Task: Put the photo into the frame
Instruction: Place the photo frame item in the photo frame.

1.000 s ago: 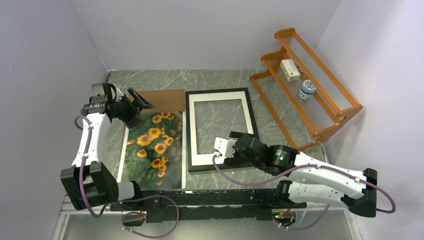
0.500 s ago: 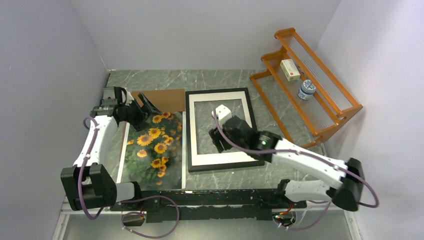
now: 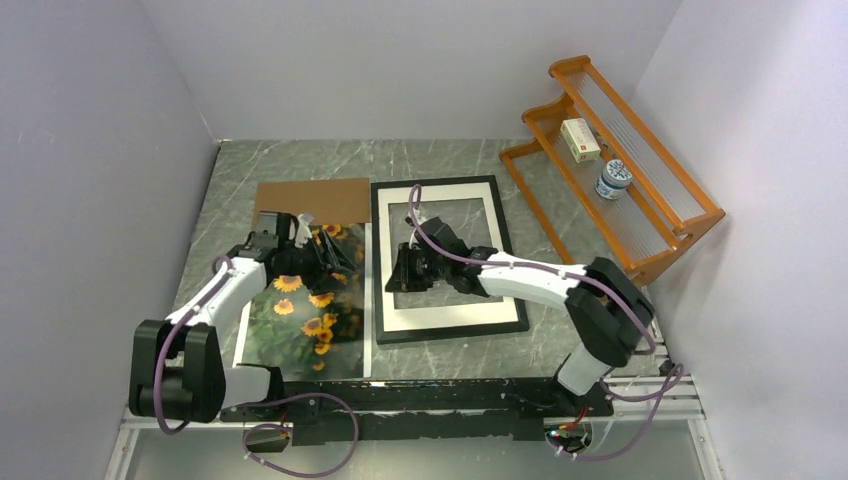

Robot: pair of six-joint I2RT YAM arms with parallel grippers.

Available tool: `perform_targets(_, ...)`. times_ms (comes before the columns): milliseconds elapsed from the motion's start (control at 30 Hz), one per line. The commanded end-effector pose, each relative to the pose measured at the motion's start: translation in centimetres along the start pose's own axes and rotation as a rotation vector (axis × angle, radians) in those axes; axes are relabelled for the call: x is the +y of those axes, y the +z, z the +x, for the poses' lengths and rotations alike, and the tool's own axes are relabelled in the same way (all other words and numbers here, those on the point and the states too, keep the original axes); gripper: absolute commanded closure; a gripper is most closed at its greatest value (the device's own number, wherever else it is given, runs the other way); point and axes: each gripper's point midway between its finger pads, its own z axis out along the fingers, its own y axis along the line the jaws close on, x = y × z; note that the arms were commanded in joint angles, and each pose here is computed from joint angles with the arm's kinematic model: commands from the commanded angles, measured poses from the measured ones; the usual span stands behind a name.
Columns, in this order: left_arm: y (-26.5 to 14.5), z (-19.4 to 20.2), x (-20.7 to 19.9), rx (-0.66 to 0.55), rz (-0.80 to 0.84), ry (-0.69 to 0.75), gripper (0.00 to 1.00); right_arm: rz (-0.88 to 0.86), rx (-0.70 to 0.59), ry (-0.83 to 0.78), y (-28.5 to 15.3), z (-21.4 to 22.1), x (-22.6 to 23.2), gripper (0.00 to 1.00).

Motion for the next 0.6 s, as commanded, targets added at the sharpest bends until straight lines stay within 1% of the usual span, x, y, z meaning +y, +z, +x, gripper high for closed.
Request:
perform_targets(0, 1.8, 0.1, -1.0, 0.023, 0.051, 0.038, 0.37, -0.144, 0.034, 0.102, 1.6, -0.2, 2.8, 0.89)
perform_targets(100, 2.8, 0.5, -0.8, 0.042, 0.033, 0.046, 0.39, -0.103, 0.055, 0.138, 2.6, 0.4, 1.5, 0.91)
perform_targets(267, 4.4, 0.9, -0.2, 0.076, -0.011, 0.051, 0.4, -0.056, 0.098, 0.136, 3.3, 1.4, -0.8, 0.89)
perform_targets(567, 6.3, 1.5, 0.3, 0.114, -0.047, 0.056, 0.42, -0.064, 0.18, 0.155, 3.9, 3.6, -2.1, 0.88)
